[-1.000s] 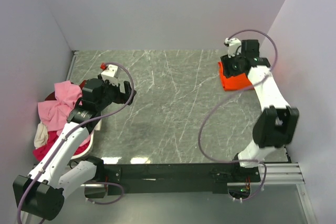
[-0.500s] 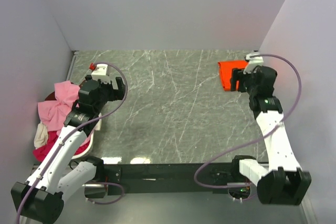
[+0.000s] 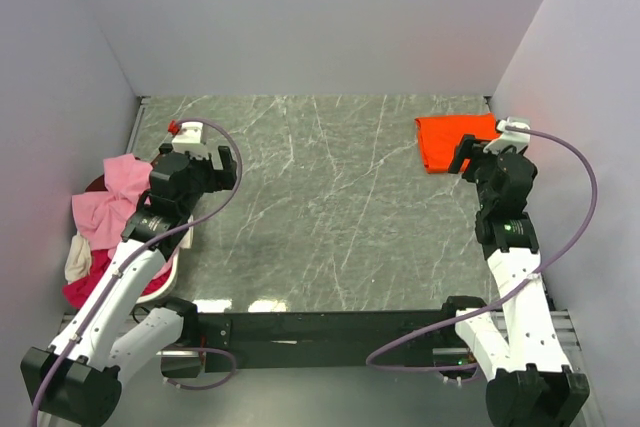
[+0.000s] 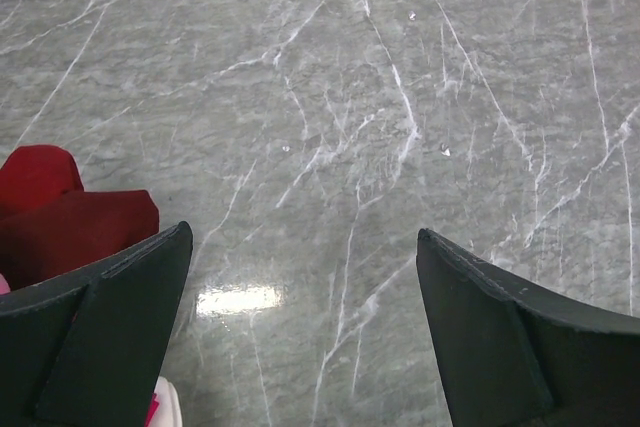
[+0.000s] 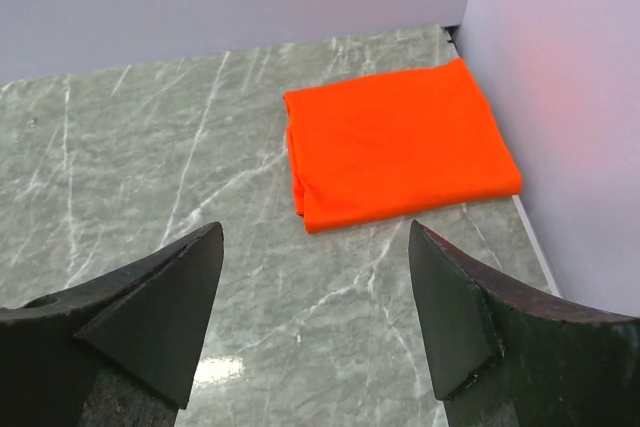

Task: Fold and stack the t-shirts
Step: Reset both grippers

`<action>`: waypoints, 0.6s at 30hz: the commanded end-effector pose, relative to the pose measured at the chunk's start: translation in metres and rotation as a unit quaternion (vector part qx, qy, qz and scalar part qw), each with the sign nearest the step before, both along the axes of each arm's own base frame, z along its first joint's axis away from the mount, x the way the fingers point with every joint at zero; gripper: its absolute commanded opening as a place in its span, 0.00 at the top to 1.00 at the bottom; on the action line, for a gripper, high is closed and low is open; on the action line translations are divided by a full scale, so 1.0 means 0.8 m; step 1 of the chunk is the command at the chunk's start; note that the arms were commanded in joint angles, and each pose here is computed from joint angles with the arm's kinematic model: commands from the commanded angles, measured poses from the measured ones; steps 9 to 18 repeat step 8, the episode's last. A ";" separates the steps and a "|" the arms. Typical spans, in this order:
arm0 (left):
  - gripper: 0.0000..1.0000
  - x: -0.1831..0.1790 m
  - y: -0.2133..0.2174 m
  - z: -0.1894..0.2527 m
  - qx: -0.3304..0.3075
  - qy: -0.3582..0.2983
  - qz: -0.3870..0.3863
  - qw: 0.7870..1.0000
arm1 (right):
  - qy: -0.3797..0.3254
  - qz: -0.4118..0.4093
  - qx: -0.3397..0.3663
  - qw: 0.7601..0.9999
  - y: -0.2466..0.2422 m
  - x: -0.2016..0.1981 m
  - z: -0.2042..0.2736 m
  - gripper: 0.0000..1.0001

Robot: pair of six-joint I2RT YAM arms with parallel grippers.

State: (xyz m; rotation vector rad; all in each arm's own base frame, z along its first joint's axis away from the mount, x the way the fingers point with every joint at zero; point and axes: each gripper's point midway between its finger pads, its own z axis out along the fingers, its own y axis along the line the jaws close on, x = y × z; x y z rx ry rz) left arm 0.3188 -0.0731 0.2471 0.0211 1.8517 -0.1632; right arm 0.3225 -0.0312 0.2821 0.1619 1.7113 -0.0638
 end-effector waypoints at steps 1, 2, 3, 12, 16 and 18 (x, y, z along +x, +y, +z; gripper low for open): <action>0.01 0.001 0.006 0.013 -0.004 -0.022 0.013 1.000 | -0.031 -0.028 0.000 0.999 -0.013 0.002 0.014 0.19; 0.01 0.001 0.006 0.014 -0.004 -0.022 0.013 1.000 | -0.028 -0.030 -0.002 0.999 -0.014 0.001 0.011 0.20; 0.00 0.001 0.006 0.013 -0.004 -0.022 0.012 1.000 | -0.024 -0.029 -0.005 0.999 -0.014 0.001 0.009 0.20; 0.01 0.001 0.007 0.014 -0.004 -0.024 0.013 1.000 | -0.022 -0.024 -0.004 0.999 -0.012 0.000 0.007 0.22; 0.01 0.001 0.007 0.014 -0.004 -0.024 0.013 1.000 | -0.022 -0.024 -0.004 0.999 -0.012 0.000 0.007 0.22; 0.01 0.001 0.007 0.014 -0.004 -0.024 0.013 1.000 | -0.022 -0.024 -0.004 0.999 -0.012 0.000 0.007 0.22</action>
